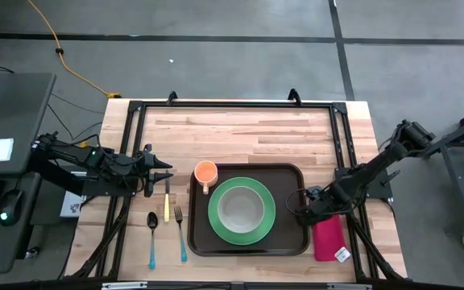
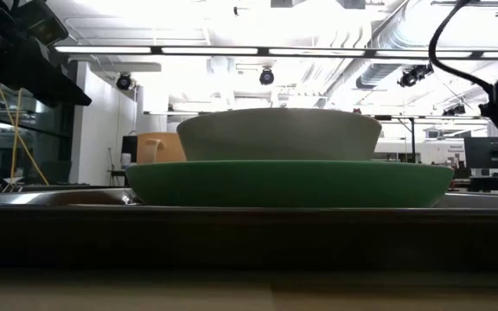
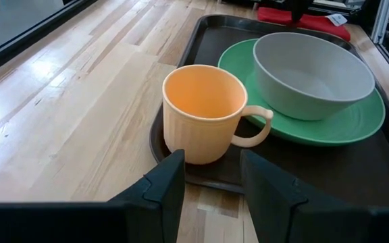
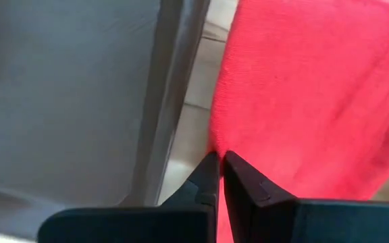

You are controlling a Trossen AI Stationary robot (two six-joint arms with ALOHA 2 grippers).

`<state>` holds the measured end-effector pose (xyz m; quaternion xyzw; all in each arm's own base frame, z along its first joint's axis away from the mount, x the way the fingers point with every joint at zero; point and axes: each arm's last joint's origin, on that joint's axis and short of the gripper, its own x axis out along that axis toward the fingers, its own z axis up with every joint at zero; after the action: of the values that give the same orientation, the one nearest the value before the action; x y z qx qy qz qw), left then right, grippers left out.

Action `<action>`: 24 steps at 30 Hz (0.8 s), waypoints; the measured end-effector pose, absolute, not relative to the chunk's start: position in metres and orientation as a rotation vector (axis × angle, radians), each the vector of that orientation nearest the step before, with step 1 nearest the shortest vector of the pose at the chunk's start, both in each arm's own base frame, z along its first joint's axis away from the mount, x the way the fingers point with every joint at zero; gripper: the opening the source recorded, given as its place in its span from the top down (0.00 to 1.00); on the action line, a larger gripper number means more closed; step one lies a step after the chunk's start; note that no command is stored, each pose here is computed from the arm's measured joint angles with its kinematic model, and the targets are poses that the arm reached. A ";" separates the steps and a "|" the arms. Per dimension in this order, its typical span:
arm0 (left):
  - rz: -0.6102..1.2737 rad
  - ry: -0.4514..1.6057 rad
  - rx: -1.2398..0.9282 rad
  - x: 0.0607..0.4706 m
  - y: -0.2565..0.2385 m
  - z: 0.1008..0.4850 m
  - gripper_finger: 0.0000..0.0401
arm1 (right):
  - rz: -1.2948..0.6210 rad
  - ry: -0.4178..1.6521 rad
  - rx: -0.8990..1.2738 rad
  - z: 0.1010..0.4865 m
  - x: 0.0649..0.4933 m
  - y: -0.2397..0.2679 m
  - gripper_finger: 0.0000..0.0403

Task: Set up tray
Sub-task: Put the red napkin to the right of the green plate on the brown tray

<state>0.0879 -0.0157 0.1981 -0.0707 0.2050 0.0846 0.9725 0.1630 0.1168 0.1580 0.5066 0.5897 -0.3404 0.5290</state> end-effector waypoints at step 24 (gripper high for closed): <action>0.165 0.414 -0.145 0.088 -0.016 0.198 0.57 | -0.639 1.138 1.336 0.190 0.178 0.084 1.00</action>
<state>0.0880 -0.0159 0.1981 -0.0716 0.2051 0.0819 0.9727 0.1785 0.0838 0.1898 0.5751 0.4897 -0.2751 0.5948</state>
